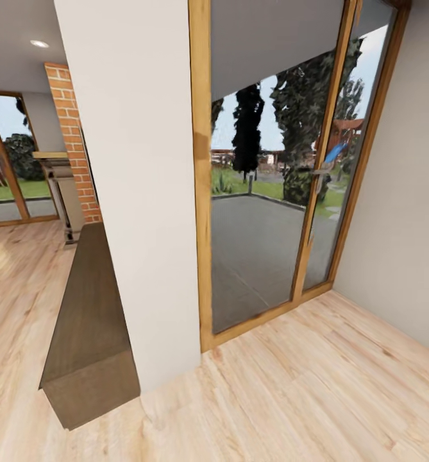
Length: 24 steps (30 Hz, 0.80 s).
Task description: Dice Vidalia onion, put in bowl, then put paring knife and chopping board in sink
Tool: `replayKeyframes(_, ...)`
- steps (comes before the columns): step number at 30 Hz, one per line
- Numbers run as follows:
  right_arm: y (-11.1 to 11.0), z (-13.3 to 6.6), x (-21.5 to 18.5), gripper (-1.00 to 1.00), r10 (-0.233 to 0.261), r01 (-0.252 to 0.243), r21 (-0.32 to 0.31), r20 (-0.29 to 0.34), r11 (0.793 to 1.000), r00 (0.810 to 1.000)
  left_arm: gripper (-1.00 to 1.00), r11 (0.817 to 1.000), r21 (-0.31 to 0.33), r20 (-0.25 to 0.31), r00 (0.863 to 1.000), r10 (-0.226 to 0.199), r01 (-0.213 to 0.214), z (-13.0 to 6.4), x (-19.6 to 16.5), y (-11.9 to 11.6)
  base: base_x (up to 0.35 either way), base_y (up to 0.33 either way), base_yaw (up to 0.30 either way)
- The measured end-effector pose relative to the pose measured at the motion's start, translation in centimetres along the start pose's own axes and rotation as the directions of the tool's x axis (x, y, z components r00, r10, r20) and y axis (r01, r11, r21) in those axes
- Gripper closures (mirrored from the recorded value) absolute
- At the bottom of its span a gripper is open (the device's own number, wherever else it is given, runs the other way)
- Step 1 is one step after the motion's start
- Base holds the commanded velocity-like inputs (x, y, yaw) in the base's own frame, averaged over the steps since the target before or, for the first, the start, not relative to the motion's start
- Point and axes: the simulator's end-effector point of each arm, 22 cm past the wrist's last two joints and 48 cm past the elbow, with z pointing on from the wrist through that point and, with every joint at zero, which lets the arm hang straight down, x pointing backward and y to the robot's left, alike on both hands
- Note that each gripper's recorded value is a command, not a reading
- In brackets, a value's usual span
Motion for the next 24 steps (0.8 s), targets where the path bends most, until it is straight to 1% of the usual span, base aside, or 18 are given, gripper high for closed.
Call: replayKeyframes(24,0.00,0.03,-0.09,-1.00,0.000,0.000,0.000,0.002,1.000,1.000,-1.00,1.000,0.000,0.000,1.000,0.000,0.000,0.00,0.00,0.00,0.000,0.000,-0.281)
